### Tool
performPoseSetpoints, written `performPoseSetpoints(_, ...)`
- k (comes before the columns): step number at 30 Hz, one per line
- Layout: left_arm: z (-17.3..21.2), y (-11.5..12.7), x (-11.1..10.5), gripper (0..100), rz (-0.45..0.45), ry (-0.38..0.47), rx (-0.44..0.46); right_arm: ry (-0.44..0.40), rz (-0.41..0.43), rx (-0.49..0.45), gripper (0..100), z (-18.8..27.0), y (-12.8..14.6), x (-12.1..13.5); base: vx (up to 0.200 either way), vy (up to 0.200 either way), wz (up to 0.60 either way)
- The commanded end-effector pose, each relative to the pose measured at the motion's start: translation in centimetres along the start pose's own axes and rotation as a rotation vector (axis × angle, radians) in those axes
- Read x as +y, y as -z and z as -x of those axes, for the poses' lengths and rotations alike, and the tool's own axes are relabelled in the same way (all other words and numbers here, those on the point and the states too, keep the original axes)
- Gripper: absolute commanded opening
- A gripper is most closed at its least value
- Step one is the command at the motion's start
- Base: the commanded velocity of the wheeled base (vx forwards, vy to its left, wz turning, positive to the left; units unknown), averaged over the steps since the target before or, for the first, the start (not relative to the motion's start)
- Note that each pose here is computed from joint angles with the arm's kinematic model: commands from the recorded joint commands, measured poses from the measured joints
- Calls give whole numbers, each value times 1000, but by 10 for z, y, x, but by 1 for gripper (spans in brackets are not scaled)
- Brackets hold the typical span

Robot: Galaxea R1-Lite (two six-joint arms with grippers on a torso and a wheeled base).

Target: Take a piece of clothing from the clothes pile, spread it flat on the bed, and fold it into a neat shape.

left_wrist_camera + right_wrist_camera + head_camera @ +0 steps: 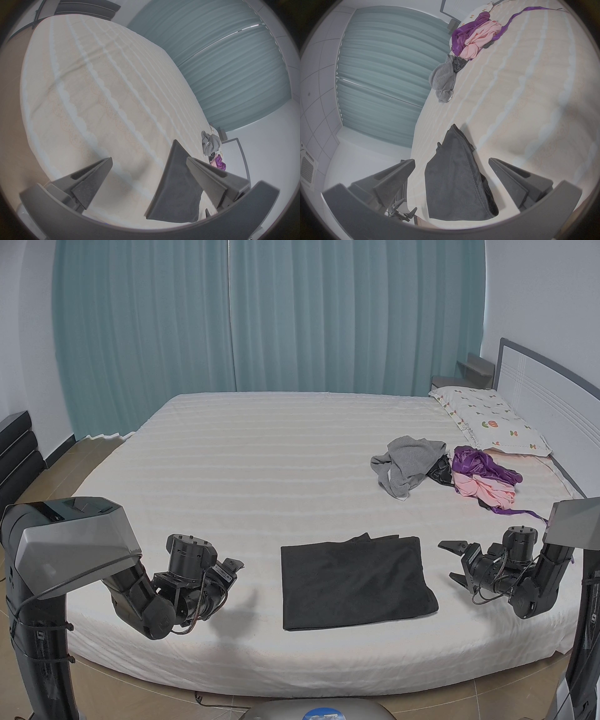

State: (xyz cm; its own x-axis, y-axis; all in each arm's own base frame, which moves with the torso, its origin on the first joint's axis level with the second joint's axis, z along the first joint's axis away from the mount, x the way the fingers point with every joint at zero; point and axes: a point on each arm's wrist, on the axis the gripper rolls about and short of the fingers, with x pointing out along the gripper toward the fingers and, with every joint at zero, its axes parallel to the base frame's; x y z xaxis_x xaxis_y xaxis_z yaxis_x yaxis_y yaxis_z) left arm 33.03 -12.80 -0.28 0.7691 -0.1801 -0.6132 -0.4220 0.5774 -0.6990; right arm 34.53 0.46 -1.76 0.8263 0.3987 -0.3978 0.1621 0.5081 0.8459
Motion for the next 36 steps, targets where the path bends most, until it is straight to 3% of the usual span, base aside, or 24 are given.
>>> performPoseSetpoints(1,0,0,0,100,0,-1,0,3,-2,3,100,0,1,-1,0,-200,0)
performPoseSetpoints(16,0,-1,-2,100,2,7,-3,4,-1,4,100,0,1,-2,0,-200,0)
performPoseSetpoints(36,-7,-12,-4,100,-19,16,-38,9,1,14,100,0,5,-2,0,0,0)
